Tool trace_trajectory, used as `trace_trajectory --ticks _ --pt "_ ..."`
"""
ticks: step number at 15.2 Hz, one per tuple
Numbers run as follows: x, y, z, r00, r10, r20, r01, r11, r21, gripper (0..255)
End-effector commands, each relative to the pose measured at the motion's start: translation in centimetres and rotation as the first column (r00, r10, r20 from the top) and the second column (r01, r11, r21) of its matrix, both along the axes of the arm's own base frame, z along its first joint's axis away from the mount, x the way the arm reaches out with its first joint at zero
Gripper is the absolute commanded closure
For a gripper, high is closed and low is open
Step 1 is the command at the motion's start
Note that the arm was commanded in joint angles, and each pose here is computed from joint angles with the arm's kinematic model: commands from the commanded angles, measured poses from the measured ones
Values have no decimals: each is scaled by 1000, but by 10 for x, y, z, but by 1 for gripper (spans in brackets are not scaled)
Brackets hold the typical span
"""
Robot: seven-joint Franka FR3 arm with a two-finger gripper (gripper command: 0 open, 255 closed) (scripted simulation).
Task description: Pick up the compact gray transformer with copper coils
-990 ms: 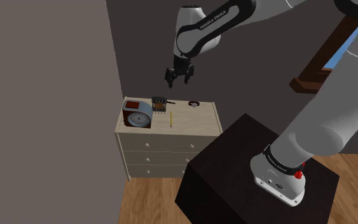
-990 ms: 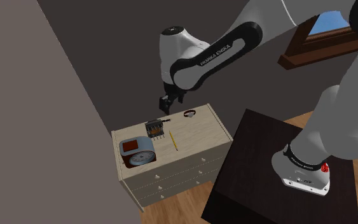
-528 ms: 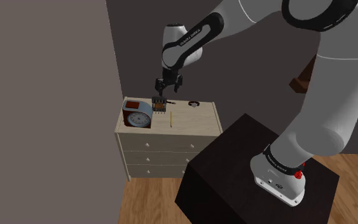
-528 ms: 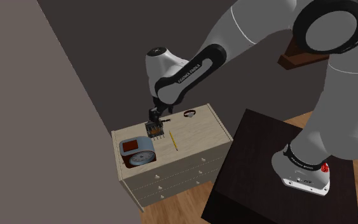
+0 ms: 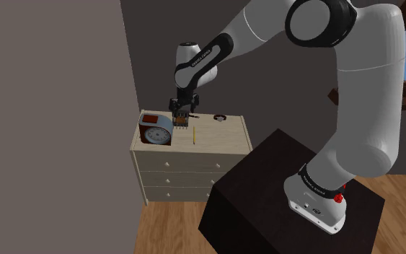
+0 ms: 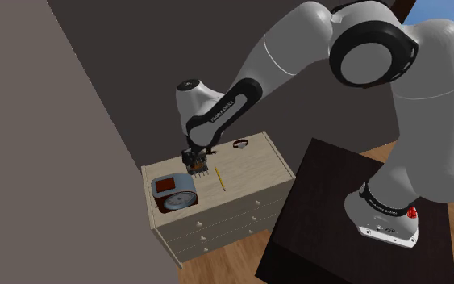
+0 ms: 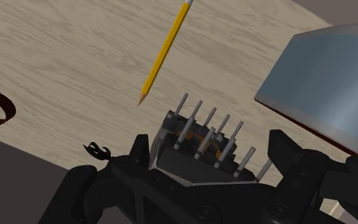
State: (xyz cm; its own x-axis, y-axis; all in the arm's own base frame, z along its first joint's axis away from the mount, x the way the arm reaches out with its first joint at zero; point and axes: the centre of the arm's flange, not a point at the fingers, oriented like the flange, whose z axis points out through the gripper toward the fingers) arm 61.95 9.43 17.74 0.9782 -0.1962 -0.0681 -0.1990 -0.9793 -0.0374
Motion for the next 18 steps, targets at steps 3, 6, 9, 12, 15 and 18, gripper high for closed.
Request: trace_trajectory --ticks 3,6,9,12,15,18 --pt "0 0 -24 1000 0 0 0 1000 0 0" --pt "0 0 -24 1000 0 1 0 1000 0 255" --pt "-1 0 -24 1000 0 1 0 1000 0 255" --pt "-1 0 -24 1000 0 1 0 1000 0 255" --pt "0 0 -24 1000 0 0 0 1000 0 255" --pt "0 0 -8 1000 0 0 0 1000 0 255"
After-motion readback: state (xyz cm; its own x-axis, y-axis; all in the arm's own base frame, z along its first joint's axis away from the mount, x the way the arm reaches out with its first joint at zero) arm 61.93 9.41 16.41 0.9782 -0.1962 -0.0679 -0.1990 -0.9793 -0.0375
